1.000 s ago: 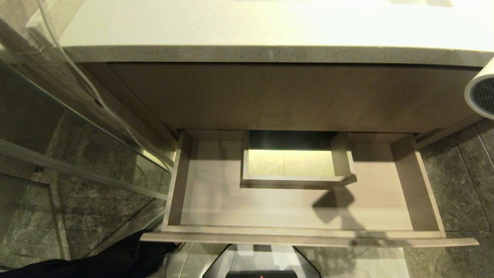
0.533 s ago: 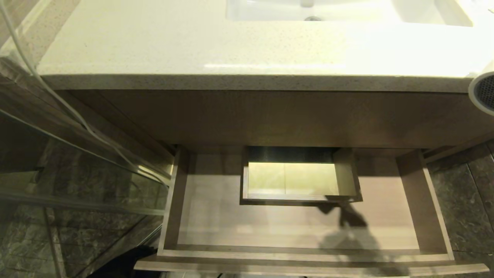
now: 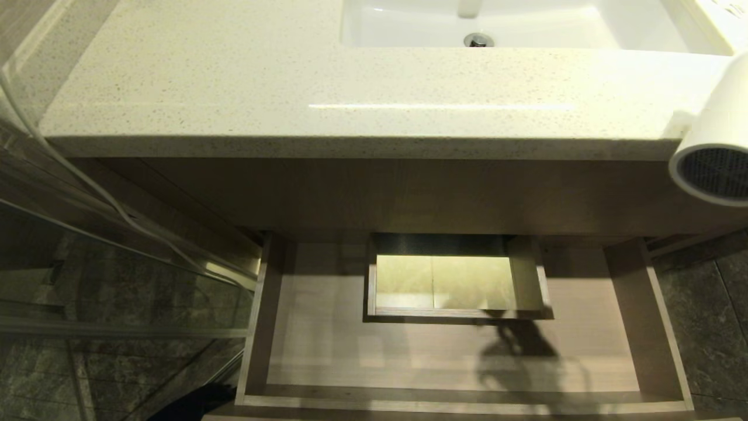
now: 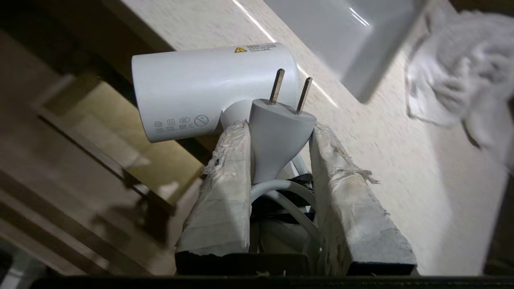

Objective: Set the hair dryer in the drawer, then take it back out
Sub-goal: Place it on the countertop

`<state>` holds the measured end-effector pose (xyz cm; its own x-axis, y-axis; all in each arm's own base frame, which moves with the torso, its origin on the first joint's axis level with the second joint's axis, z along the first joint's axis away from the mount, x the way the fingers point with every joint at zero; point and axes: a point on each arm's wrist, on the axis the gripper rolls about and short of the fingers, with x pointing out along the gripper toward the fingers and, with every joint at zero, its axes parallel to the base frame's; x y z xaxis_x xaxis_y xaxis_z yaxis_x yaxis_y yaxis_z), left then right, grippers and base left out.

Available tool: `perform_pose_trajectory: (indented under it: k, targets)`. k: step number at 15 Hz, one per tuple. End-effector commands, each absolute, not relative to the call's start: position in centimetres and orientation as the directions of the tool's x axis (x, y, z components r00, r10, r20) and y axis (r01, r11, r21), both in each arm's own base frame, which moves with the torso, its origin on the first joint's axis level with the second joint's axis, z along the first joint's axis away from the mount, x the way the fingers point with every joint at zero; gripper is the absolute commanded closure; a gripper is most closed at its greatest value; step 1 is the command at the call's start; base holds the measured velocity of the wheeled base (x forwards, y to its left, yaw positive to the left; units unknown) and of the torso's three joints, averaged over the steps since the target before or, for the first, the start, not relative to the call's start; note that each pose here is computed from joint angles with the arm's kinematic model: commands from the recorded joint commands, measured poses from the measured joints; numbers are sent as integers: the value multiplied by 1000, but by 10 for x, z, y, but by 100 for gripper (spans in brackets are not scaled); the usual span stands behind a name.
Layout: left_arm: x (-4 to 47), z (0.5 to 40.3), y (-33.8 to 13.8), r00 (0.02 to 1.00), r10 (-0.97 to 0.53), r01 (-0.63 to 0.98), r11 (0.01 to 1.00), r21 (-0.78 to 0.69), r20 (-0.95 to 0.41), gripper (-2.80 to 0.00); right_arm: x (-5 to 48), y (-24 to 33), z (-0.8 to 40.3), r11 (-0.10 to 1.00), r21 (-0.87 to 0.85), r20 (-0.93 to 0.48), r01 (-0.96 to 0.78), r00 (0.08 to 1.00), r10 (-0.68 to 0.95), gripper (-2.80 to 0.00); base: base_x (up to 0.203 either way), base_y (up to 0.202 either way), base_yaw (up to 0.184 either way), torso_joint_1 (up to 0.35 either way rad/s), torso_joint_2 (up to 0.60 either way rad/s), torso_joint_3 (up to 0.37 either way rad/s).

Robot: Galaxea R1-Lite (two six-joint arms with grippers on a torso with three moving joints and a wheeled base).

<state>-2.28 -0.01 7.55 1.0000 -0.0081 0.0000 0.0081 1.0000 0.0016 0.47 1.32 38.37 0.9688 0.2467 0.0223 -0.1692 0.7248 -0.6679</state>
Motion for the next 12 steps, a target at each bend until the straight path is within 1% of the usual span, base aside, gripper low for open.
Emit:
perform_pose_trajectory:
  k: [1,5,12]
  targets:
    - [-23,75,0,1000,-8,8,1000,2,-2,0,22,10,390,670,-647,-25,-363,889,458,0,0,0,0,0,0,0]
    - [-23,75,0,1000,-8,8,1000,2,-1,0,48,1,400,652,-609,-60,-452,845,531,0,0,0,0,0,0,0]
    - [-23,75,0,1000,-9,9,1000,2,0,0,114,-7,431,519,-551,-79,-653,660,747,0,0,0,0,0,0,0]
